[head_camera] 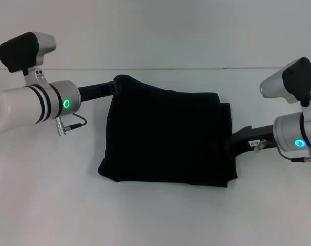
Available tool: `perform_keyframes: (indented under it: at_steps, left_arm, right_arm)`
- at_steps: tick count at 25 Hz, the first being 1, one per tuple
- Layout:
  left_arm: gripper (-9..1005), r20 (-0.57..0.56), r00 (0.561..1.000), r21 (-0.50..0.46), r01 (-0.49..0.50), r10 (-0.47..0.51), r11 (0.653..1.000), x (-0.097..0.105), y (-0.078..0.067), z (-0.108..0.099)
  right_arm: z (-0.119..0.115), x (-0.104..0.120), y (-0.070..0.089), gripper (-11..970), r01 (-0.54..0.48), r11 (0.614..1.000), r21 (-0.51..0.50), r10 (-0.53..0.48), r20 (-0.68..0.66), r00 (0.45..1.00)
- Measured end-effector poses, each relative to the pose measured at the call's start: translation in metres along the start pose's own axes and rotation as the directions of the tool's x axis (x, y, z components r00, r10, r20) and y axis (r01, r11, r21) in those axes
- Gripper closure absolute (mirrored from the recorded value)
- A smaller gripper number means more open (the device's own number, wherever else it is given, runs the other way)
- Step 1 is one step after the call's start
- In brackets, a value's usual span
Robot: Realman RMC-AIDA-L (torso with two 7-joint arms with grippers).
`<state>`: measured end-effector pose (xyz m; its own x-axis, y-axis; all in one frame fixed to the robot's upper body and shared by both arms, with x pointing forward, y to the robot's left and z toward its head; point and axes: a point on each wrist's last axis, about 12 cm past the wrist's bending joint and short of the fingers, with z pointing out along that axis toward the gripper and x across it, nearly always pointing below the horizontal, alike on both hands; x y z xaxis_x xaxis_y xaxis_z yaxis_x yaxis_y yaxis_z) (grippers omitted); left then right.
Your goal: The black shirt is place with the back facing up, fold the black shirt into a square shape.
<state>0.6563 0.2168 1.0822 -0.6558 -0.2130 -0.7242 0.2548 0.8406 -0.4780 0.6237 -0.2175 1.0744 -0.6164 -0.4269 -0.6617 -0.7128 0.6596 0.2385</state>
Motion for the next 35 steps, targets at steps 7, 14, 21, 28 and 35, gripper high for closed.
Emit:
perform_keyframes:
  at_steps: [7,14,21,28,35]
  left_arm:
    - [965,0.006,1.000,-0.013,-0.001,0.001,1.000,-0.002,0.002,0.000]
    - [960,0.013,1.000,-0.028,-0.003,0.003,1.000,-0.003,0.004,-0.001]
    - [955,0.030,1.000,-0.067,0.004,-0.002,0.998,-0.005,0.012,-0.004]
    - [950,0.046,0.999,-0.085,0.031,-0.027,0.996,-0.001,0.018,-0.008]
    - [945,0.050,0.999,-0.078,0.016,-0.013,0.997,-0.005,0.016,-0.007]
  right_arm:
    - [-0.010,0.004,-0.008,960,-0.027,1.000,0.016,0.027,0.006,1.000]
    - [-0.025,0.004,-0.018,961,-0.052,0.998,0.019,0.051,0.057,0.997]
    - [-0.048,-0.002,-0.024,960,-0.075,0.997,-0.009,0.075,0.257,0.964]
    - [-0.051,-0.005,-0.026,899,-0.074,0.997,-0.008,0.073,0.287,0.955]
    - [-0.050,-0.008,-0.025,816,-0.051,0.999,-0.003,0.050,0.289,0.956]
